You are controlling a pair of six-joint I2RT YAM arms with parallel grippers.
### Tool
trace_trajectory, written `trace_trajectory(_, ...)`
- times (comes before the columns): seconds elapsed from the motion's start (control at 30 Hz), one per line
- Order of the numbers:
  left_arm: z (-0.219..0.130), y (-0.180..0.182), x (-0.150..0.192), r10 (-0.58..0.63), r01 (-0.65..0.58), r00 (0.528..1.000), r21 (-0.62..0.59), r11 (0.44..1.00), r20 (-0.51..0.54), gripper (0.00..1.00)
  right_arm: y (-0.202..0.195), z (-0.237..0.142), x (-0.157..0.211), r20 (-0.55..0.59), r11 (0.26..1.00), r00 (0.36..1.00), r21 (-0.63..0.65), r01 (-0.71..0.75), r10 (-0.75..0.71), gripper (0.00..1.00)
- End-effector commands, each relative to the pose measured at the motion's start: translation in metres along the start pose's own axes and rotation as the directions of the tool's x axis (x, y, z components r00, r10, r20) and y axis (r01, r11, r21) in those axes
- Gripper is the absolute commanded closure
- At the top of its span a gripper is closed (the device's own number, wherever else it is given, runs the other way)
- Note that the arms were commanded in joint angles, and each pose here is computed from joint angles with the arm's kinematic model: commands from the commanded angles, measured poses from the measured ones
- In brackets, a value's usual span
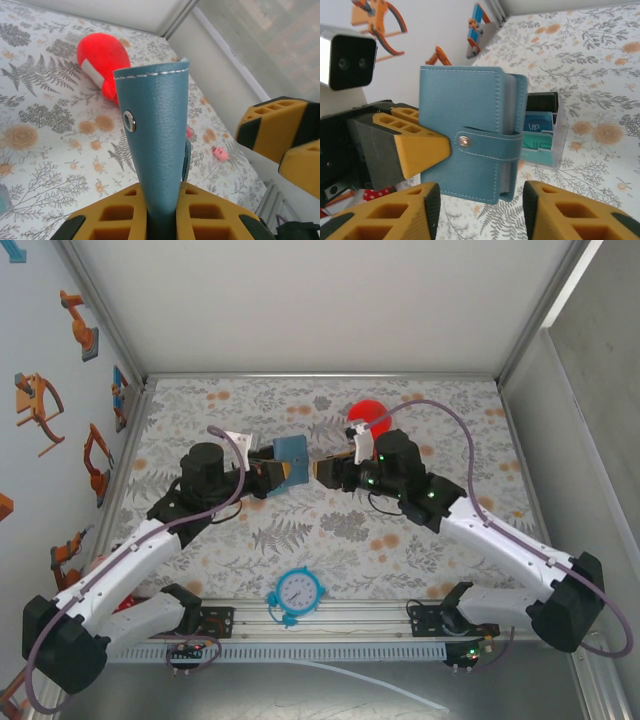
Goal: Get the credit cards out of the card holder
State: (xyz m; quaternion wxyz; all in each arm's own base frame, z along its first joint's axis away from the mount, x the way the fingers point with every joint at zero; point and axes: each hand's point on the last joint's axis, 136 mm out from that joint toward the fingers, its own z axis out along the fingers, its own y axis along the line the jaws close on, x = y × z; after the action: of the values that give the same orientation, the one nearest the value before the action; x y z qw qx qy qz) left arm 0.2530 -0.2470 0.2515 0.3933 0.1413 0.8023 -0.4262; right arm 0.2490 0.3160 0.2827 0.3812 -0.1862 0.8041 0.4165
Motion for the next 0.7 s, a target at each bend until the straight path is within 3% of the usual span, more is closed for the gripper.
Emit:
trace_trajectory(0.0, 0.000, -0.008, -0.014, 0.043, -0.043, 0.999, 0.005, 0.999, 0.025, 1.00, -0.003, 0.008, -0.003, -0.033, 0.995, 0.999, 0.100, 0.022, -0.018, 0.59)
trace_trajectory(0.3, 0.009, -0.004, -0.010, 0.021, -0.021, 0.999, 0.008, 1.000, 0.025, 1.00, 0.003, 0.037, -0.007, -0.080, 0.992, 0.996, 0.119, -0.029, 0.039, 0.72)
trace_trajectory(0.67, 0.016, -0.003, -0.007, 0.013, -0.013, 1.000, 0.014, 1.000, 0.019, 1.00, -0.002, 0.057, -0.005, -0.095, 0.989, 0.992, 0.134, -0.067, 0.080, 0.73)
